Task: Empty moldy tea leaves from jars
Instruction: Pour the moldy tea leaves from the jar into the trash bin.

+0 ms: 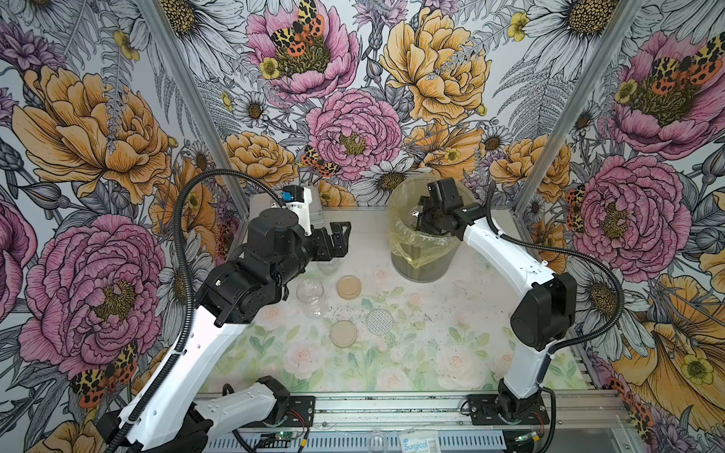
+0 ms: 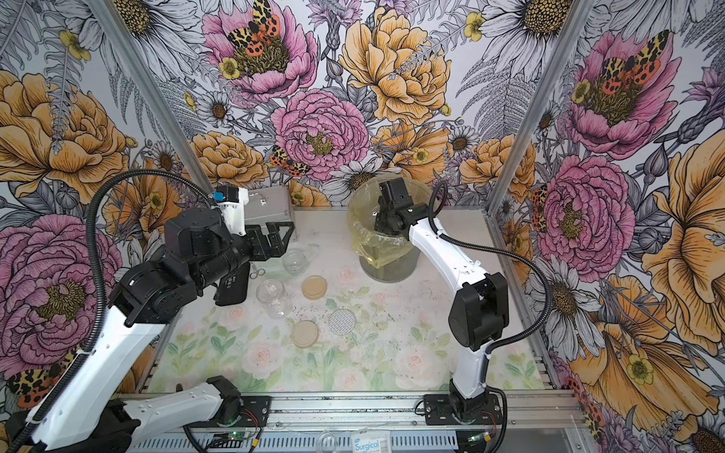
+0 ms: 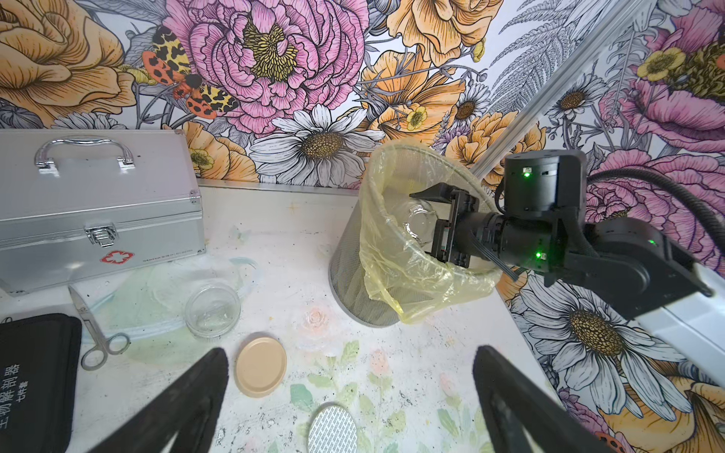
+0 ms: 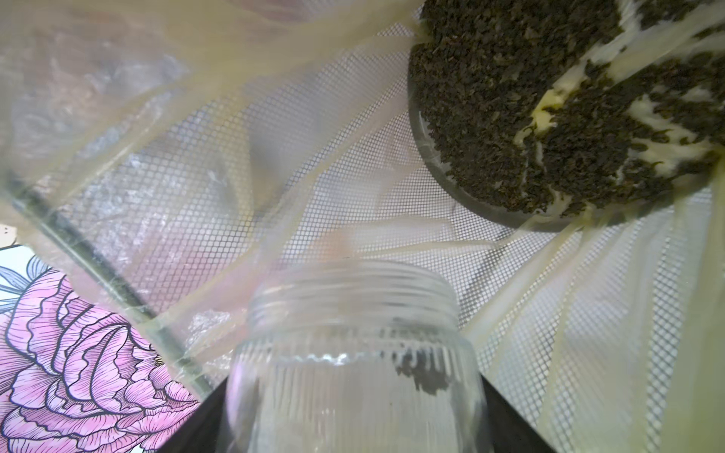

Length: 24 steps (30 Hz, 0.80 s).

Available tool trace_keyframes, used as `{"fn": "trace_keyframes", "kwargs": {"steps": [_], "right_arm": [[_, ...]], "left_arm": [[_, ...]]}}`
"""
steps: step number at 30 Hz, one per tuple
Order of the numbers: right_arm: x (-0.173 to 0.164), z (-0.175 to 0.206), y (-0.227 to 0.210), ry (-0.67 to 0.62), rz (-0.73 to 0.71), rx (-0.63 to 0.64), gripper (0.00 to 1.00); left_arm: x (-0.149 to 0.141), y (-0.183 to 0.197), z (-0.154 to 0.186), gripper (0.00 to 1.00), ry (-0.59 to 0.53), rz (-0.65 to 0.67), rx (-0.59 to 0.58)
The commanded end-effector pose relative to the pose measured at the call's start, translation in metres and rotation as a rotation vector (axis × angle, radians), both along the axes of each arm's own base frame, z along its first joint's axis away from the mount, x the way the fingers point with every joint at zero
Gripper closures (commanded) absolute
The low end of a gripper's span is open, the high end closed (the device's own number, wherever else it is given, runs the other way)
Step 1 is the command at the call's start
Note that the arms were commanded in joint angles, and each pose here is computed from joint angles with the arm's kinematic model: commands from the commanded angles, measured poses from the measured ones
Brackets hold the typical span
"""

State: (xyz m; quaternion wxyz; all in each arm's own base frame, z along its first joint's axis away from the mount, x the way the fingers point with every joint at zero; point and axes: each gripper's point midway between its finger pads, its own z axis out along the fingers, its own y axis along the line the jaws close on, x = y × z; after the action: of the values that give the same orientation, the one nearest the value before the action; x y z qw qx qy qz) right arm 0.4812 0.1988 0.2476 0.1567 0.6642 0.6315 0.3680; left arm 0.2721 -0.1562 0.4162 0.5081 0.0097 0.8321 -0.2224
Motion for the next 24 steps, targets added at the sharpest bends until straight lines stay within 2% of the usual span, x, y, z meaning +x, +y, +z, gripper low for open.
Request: {"fn": "trace_keyframes", "kwargs": {"steps": [1,10,15,21,24], "right_arm": [[0.004,0.044,-0.005,-0.08,-0.121,0.124,1.0],[0.002,0.081,-0.01,-0.164,-0.142,0.138,1.0],[-0.006,0.089,-0.014,-0.18,-0.143,0.135,1.0],[-0.014,0.083,-0.012,-0.153,-0.108,0.151,1.0],[-0.013,0.082,-0.02,-0.16,-0.139,0.132,1.0]], "left_arm": [[0.002,0.004,0.001,0.01,-0.011,0.022,-0.006],[0.002,0.005,0.0,0.01,-0.01,0.028,-0.006],[0.002,0.004,-0.001,0.01,-0.006,0.024,-0.009],[0.003,0.001,-0.002,0.01,0.002,0.017,-0.011],[0.003,0.0,-0.002,0.01,0.006,0.016,-0.015]]}}
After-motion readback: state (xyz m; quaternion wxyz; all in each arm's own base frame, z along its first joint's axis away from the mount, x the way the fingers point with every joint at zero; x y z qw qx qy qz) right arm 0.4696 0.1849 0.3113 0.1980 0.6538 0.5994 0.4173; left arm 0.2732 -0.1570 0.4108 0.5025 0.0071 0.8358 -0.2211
